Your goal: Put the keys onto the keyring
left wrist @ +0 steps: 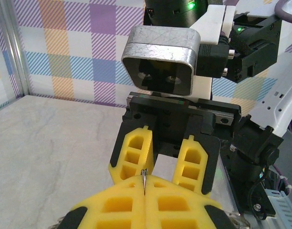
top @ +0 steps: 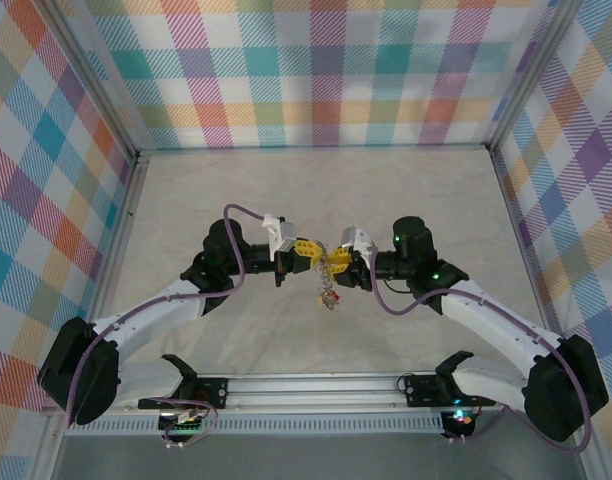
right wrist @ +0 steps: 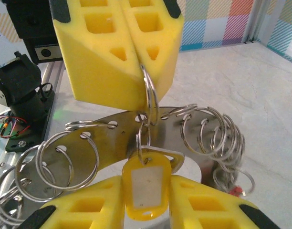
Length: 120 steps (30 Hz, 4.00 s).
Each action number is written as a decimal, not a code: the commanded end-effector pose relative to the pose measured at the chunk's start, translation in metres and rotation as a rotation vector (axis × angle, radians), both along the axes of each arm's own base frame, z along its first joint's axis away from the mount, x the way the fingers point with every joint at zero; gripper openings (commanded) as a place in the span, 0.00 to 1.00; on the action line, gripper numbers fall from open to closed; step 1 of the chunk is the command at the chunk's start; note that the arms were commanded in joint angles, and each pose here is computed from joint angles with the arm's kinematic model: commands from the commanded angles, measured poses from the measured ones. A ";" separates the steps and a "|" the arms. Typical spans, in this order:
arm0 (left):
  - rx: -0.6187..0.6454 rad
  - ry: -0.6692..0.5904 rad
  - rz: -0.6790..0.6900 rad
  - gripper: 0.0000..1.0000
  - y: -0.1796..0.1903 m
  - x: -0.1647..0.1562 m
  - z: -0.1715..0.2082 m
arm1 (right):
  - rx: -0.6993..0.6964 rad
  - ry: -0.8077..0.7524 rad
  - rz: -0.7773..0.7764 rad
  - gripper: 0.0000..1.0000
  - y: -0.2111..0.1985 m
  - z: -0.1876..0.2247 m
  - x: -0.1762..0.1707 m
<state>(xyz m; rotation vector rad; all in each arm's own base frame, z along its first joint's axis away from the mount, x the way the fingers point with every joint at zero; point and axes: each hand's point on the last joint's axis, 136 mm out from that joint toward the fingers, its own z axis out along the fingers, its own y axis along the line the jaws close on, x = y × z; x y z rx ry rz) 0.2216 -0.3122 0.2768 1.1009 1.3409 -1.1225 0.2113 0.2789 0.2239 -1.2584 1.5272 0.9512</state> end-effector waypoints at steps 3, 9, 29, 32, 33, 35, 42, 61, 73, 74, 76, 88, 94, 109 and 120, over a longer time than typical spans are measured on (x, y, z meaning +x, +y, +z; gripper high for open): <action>-0.077 -0.084 -0.026 0.00 -0.004 -0.004 0.034 | 0.033 -0.046 0.037 0.26 0.009 0.010 -0.002; -0.078 -0.091 -0.055 0.00 -0.005 -0.006 0.036 | 0.057 -0.033 0.076 0.30 0.012 0.011 -0.008; -0.024 -0.127 -0.127 0.00 0.002 -0.022 0.034 | 0.058 0.008 0.180 0.41 0.004 0.019 -0.038; -0.020 -0.133 -0.135 0.00 0.003 -0.025 0.035 | 0.055 0.009 0.186 0.40 0.007 0.017 -0.035; -0.020 -0.135 -0.142 0.00 0.003 -0.027 0.035 | 0.052 0.007 0.183 0.40 0.007 0.017 -0.033; -0.022 -0.138 -0.151 0.00 0.003 -0.029 0.036 | 0.044 0.003 0.184 0.39 0.008 0.017 -0.032; -0.020 -0.141 -0.158 0.00 0.005 -0.032 0.037 | 0.060 0.025 0.224 0.20 0.010 0.022 -0.036; 0.046 -0.117 -0.117 0.00 0.006 -0.025 0.025 | 0.031 -0.053 0.145 0.00 0.003 0.042 -0.029; 0.060 -0.104 -0.087 0.00 0.007 -0.021 0.021 | -0.008 -0.112 0.098 0.00 -0.004 0.050 -0.026; 0.064 -0.104 -0.091 0.00 0.007 -0.022 0.020 | -0.019 -0.116 0.093 0.00 -0.005 0.050 -0.025; 0.068 -0.104 -0.096 0.00 0.007 -0.023 0.019 | -0.031 -0.130 0.087 0.00 -0.007 0.052 -0.025; 0.124 -0.087 -0.106 0.00 0.007 -0.022 0.005 | -0.107 -0.210 0.074 0.00 -0.013 0.060 -0.021; 0.165 -0.078 -0.098 0.00 0.007 -0.019 -0.006 | -0.208 -0.247 0.084 0.00 -0.018 0.052 -0.018; 0.166 -0.046 -0.066 0.01 0.007 -0.014 -0.018 | -0.521 -0.500 0.131 0.00 0.001 0.039 -0.004; 0.133 -0.024 -0.065 0.05 0.003 -0.013 -0.019 | -0.665 -0.879 0.132 0.00 0.026 0.060 0.013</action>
